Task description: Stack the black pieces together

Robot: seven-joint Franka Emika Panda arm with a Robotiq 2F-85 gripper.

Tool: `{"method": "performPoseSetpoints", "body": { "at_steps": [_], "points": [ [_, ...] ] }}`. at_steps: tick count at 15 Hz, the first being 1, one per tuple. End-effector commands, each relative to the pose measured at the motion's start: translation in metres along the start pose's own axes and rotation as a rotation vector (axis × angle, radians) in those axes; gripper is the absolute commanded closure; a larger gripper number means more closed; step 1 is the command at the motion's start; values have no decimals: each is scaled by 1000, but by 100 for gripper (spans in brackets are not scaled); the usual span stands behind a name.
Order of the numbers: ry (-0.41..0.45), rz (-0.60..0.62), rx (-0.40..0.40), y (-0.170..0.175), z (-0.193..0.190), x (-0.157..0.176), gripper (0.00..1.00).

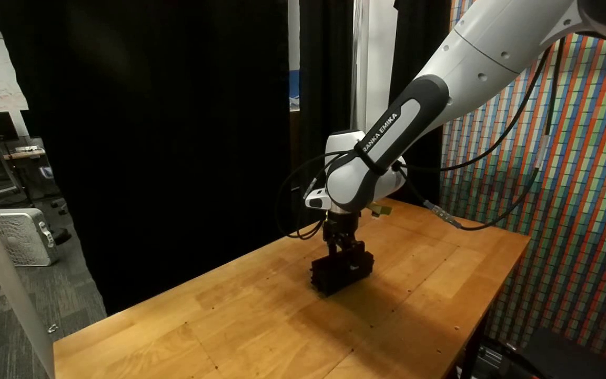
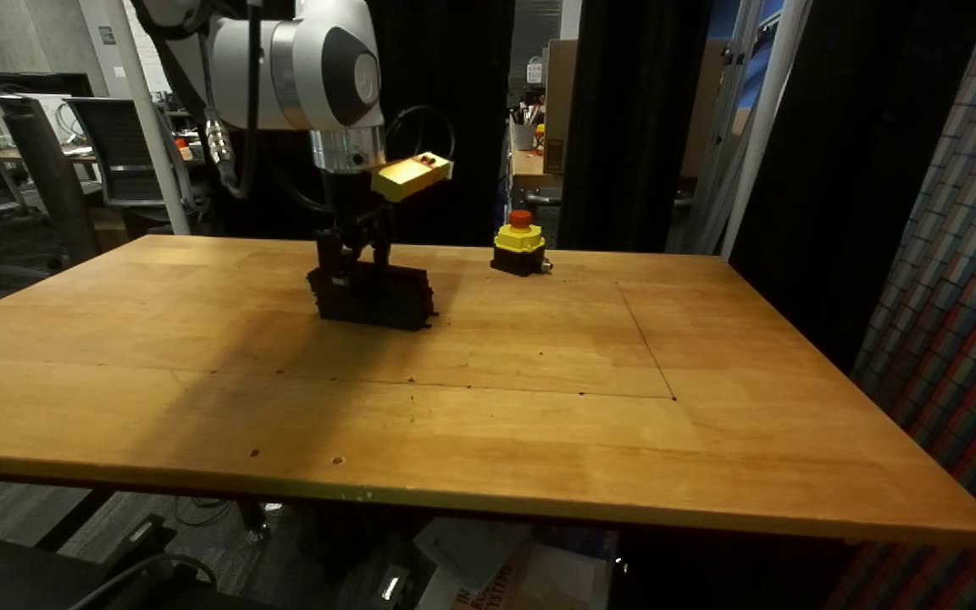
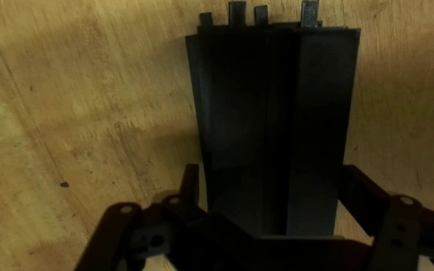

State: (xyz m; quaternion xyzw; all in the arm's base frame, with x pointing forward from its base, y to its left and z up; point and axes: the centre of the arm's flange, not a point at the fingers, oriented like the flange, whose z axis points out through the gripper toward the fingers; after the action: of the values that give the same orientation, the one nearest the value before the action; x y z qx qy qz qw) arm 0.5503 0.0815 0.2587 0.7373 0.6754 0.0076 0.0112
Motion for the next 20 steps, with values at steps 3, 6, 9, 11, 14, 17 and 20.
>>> {"method": "performPoseSetpoints", "body": {
  "at_steps": [3, 6, 9, 11, 14, 17, 20],
  "points": [
    [0, -10, -15, 3, -6, 1, 0],
    [-9, -5, -20, 0, -15, 6, 0],
    [-16, -4, -33, -1, -29, 15, 0],
    [-20, -10, -49, -3, -40, 23, 0],
    [-47, 4, -59, -9, -57, 36, 0],
    [-86, 109, -27, -22, -83, 50, 0],
    [-90, 296, 50, -36, -120, 63, 0]
  ]
}}
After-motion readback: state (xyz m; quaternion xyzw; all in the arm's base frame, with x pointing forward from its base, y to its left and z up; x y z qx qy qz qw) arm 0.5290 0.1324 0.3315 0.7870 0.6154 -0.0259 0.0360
